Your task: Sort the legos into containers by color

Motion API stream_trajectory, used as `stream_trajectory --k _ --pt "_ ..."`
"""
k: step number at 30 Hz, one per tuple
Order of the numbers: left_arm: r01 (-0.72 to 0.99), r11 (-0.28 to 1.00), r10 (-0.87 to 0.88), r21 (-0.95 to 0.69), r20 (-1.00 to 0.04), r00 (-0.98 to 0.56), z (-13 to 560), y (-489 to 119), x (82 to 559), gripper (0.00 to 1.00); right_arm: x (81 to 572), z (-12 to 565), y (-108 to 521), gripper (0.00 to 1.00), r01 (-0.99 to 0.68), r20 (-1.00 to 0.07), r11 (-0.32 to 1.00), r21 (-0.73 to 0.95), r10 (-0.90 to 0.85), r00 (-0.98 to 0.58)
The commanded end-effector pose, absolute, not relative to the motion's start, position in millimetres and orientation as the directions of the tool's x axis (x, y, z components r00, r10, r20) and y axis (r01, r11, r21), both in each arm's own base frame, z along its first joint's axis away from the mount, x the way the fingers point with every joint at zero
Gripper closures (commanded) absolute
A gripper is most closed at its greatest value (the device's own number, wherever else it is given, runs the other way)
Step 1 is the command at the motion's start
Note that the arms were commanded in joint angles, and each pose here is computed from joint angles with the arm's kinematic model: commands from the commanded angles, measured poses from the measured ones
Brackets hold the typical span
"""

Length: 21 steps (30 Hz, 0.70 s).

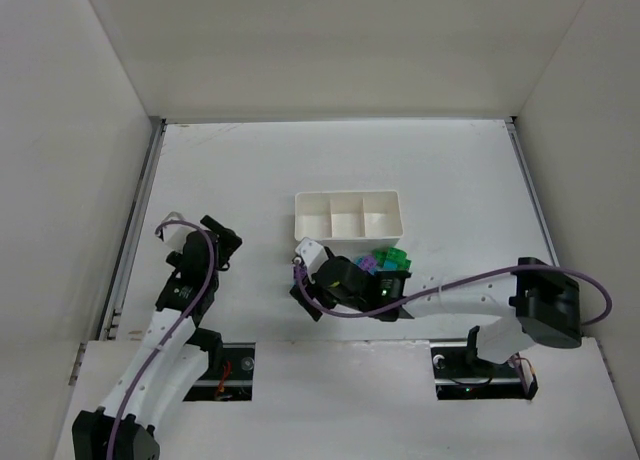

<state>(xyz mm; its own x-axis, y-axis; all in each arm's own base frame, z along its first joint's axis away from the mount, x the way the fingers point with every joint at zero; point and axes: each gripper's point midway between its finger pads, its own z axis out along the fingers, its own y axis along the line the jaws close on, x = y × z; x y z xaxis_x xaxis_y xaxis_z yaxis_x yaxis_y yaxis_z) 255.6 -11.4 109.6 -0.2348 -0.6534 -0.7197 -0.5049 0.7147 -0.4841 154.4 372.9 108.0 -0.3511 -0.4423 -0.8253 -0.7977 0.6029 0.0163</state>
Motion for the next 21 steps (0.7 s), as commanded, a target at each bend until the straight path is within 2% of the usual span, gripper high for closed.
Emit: stream_trajectory --k 1,3,4,5,8,16,21 --pt "-0.433 0.709 -0.684 -0.557 -0.692 -0.230 129.2 -26.8 261.0 0.14 166.1 135.0 396.9 0.16 -0.835 -0.864 0.550 -0.004 -0.423 -0.275" --pt "-0.390 0.726 -0.675 -0.566 -0.695 -0.247 133.1 -32.8 263.0 0.49 180.2 134.7 394.5 0.15 -0.824 -0.862 0.566 -0.020 -0.428 -0.273" --pt "-0.369 0.737 -0.667 -0.566 -0.696 -0.265 132.9 -36.8 264.7 0.62 186.8 134.6 392.2 0.14 -0.817 -0.859 0.575 -0.024 -0.430 -0.278" --pt "-0.358 0.747 -0.659 -0.560 -0.694 -0.290 130.9 -40.2 265.4 0.67 192.2 132.8 390.8 0.14 -0.814 -0.854 0.580 -0.023 -0.435 -0.286" --pt "-0.331 0.764 -0.644 -0.553 -0.677 -0.355 124.5 -50.9 266.1 0.68 196.8 131.7 396.8 0.13 -0.831 -0.850 0.557 0.001 -0.437 -0.294" --pt "-0.322 0.758 -0.652 -0.567 -0.670 -0.356 106.3 -55.0 261.2 0.57 195.6 113.7 407.0 0.14 -0.847 -0.818 0.531 -0.005 -0.489 -0.302" --pt "-0.333 0.758 -0.652 -0.561 -0.673 -0.350 100.9 -51.3 257.3 0.55 203.4 102.5 401.5 0.11 -0.779 -0.806 0.627 0.007 -0.457 -0.376"
